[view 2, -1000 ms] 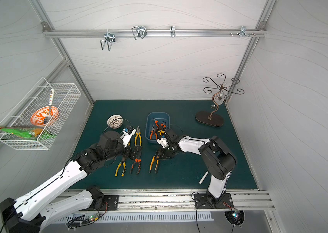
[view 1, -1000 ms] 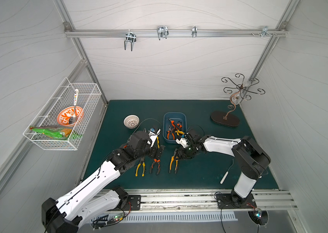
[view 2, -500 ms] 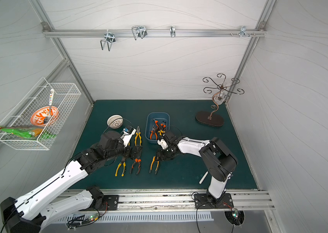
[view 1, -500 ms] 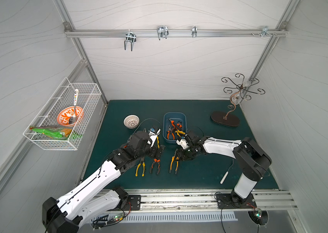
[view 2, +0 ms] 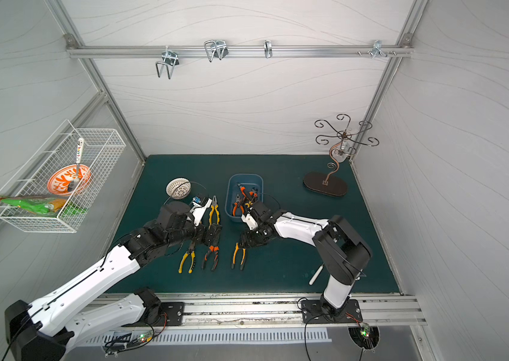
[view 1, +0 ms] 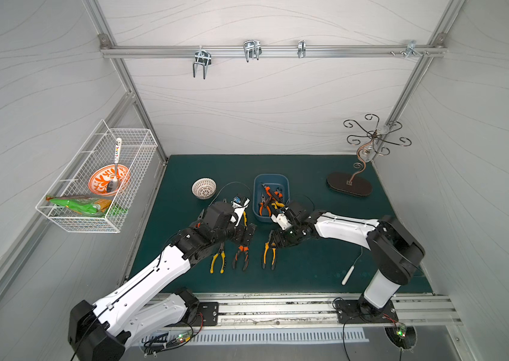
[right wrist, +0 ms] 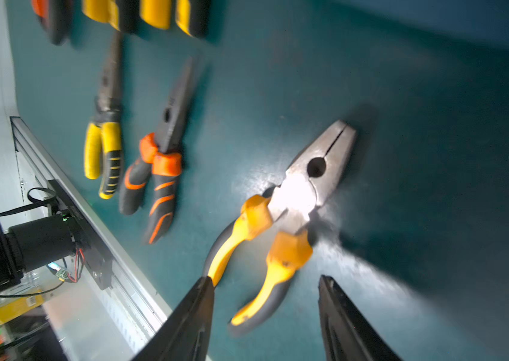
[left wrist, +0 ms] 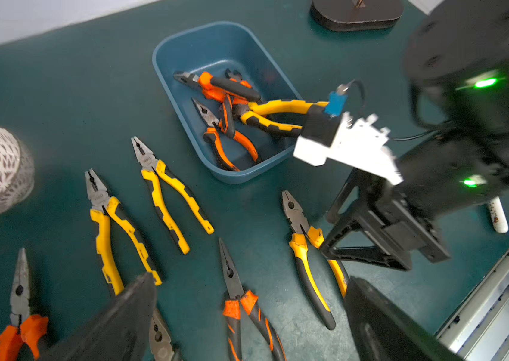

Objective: Take the pliers out of the storage box
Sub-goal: Place the pliers at the center of the board, then pick up the pliers from the storage box.

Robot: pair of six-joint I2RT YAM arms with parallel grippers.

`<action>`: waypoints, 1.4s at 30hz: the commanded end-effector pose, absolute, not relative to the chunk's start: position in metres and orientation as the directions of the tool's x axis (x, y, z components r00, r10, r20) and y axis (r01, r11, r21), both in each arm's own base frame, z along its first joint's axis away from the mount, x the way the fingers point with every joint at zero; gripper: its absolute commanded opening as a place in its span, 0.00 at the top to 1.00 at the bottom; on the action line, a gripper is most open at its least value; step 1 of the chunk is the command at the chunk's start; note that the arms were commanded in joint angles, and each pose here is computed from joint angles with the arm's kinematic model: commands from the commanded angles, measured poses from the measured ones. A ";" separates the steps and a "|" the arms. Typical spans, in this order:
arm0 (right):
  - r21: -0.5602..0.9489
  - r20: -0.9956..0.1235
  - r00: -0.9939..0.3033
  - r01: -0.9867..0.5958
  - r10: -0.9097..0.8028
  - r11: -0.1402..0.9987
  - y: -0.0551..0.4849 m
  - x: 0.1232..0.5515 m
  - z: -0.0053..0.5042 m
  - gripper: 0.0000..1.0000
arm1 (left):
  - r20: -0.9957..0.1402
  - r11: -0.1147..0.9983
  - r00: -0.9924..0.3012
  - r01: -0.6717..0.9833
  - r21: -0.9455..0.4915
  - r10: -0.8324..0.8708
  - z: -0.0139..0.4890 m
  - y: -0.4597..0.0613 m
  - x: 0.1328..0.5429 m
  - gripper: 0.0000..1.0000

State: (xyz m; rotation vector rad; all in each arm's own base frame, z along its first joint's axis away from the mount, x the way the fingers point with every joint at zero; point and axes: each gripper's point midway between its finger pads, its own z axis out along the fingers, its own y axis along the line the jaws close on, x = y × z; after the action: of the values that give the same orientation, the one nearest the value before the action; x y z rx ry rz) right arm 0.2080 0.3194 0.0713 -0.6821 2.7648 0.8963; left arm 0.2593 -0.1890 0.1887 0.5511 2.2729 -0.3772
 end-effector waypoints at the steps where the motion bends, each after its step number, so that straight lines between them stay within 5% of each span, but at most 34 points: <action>1: 0.471 -0.353 -0.861 -0.501 -0.365 0.726 0.300 0.210 0.095 0.41 | -0.741 0.889 -0.653 0.420 -0.183 0.156 0.211 -0.203 0.284 0.00; 12: 0.447 -0.514 -0.837 -0.448 -0.188 0.775 0.232 0.245 0.139 0.24 | -0.590 0.934 -0.803 0.139 -0.330 -0.089 0.209 -0.250 0.359 0.02; 24: 0.468 -0.542 -0.824 -0.460 -0.166 0.754 0.226 0.248 0.151 0.20 | -0.409 0.939 -0.859 0.343 -0.011 0.309 0.147 -0.278 0.410 0.32; 42: 0.489 -0.536 -0.831 -0.450 -0.148 0.747 0.226 0.251 0.152 0.20 | -0.227 0.871 -0.847 0.429 0.241 0.481 0.065 -0.264 0.438 0.44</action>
State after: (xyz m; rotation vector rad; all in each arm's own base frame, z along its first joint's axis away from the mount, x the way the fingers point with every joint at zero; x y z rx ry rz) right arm 0.2517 0.2261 0.1473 -0.4544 2.4841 0.8382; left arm 0.4284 -0.2668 0.0706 0.6424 2.7806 0.1959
